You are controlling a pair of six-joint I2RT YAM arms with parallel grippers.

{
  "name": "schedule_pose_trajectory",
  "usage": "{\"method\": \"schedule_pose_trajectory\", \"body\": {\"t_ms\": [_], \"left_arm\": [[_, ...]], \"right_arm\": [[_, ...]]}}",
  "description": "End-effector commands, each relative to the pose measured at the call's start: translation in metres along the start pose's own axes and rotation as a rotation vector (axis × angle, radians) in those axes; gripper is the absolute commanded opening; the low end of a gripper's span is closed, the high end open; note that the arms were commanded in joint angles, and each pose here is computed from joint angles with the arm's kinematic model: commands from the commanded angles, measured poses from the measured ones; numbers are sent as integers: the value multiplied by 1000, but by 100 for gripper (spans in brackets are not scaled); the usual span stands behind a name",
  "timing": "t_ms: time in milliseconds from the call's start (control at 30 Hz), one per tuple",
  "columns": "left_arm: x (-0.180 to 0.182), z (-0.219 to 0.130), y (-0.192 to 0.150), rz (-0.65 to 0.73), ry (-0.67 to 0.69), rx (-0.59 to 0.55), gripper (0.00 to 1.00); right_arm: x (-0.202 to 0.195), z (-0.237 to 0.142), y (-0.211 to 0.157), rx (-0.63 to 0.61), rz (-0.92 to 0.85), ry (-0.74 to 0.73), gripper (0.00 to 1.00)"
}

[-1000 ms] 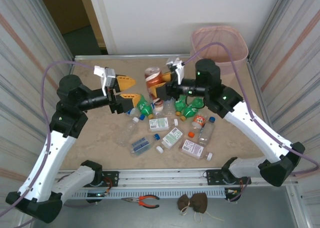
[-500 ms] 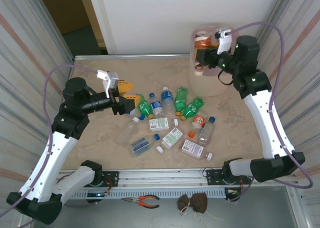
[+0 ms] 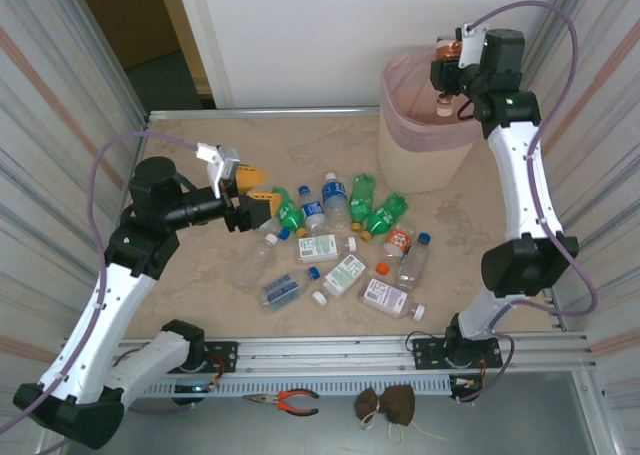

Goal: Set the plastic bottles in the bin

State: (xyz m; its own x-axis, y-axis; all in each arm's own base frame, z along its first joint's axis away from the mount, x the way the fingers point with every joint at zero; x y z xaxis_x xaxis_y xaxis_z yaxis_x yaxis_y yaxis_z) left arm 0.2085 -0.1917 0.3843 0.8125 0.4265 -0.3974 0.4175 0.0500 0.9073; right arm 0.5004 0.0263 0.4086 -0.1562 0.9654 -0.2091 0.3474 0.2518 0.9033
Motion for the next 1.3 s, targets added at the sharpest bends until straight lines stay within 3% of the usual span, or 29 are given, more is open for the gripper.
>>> {"method": "schedule_pose_trajectory", "body": {"t_ms": [0,400,700,1100,1267], "left_arm": [[1,-1,-4,13,10,5,76],[14,4,-23,-44,30,41,74],[23,4,-48,-103,51,74,74],[31,4,-63,-146,83,104,73],[38,2,-66,-164,129,107,73]], "right_arm": [[-19,18,-16,99,-82,-113,51],[-16,78,-89,348,-118,-118,54],[-8,103,-141,523,-120,-95,58],[-5,92,-117,486,-113,-113,76],[-2,74,-92,436,-122,-121,77]]}}
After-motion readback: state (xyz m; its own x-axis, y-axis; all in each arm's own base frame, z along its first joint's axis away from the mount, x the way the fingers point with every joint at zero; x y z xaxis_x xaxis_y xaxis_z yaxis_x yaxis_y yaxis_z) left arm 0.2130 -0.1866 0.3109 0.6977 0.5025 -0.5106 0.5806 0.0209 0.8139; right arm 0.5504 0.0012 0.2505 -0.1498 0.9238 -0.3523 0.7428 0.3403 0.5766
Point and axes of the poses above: each hand's point on the last joint's axis, 136 mm out from that joint toward the fingers, its own z axis out along the fingers, its own x axis along the line the jaws close on, y = z × x, the point moved 2 cm from there along -z, back along the fingers, and after that the axes turned 8 degrees about -z, right-handed, at the moved point
